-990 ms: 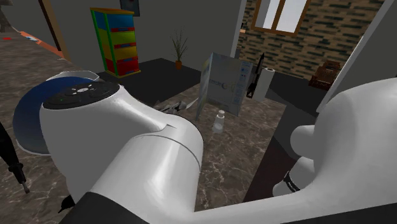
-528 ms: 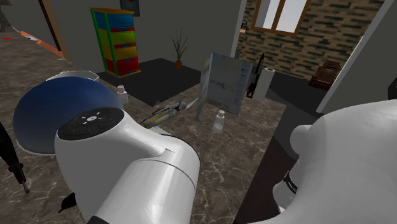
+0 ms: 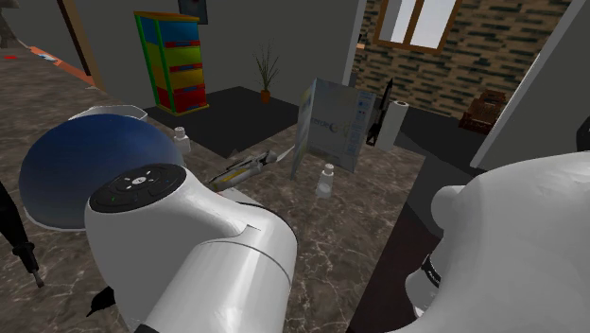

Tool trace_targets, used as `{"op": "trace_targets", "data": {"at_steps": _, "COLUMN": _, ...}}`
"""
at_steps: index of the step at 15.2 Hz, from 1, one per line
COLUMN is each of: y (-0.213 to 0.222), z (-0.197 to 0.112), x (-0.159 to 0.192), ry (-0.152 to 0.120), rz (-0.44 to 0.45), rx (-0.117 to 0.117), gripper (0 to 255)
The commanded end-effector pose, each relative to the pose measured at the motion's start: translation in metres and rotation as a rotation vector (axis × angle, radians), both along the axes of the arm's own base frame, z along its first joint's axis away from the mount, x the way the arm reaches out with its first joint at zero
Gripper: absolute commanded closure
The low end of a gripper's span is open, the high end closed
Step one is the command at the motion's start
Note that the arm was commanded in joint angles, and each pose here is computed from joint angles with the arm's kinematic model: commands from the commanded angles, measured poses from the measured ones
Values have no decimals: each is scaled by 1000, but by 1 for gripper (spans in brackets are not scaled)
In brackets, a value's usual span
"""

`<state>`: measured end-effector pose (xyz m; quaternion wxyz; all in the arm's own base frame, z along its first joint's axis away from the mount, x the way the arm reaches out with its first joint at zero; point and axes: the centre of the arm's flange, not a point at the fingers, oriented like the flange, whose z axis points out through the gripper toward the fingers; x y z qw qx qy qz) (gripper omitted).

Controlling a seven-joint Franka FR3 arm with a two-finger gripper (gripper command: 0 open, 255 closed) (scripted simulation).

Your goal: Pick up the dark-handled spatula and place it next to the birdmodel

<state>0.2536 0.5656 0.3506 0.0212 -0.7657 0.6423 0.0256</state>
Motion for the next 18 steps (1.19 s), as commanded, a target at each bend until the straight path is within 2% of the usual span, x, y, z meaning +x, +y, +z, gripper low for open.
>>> {"op": "trace_targets", "data": {"at_steps": 1, "y": 0, "z": 0, "x": 0, "ry": 0, "rz": 0, "rx": 0, "gripper": 0}}
{"op": "trace_targets", "data": {"at_steps": 6, "y": 0, "z": 0, "x": 0, "ry": 0, "rz": 0, "rx": 0, "gripper": 0}}
{"op": "trace_targets", "data": {"at_steps": 10, "y": -3, "z": 50, "x": 1, "ry": 0, "rz": 0, "rx": 0, "gripper": 0}}
{"op": "trace_targets", "data": {"at_steps": 18, "y": -3, "z": 50, "x": 1, "ry": 0, "rz": 0, "rx": 0, "gripper": 0}}
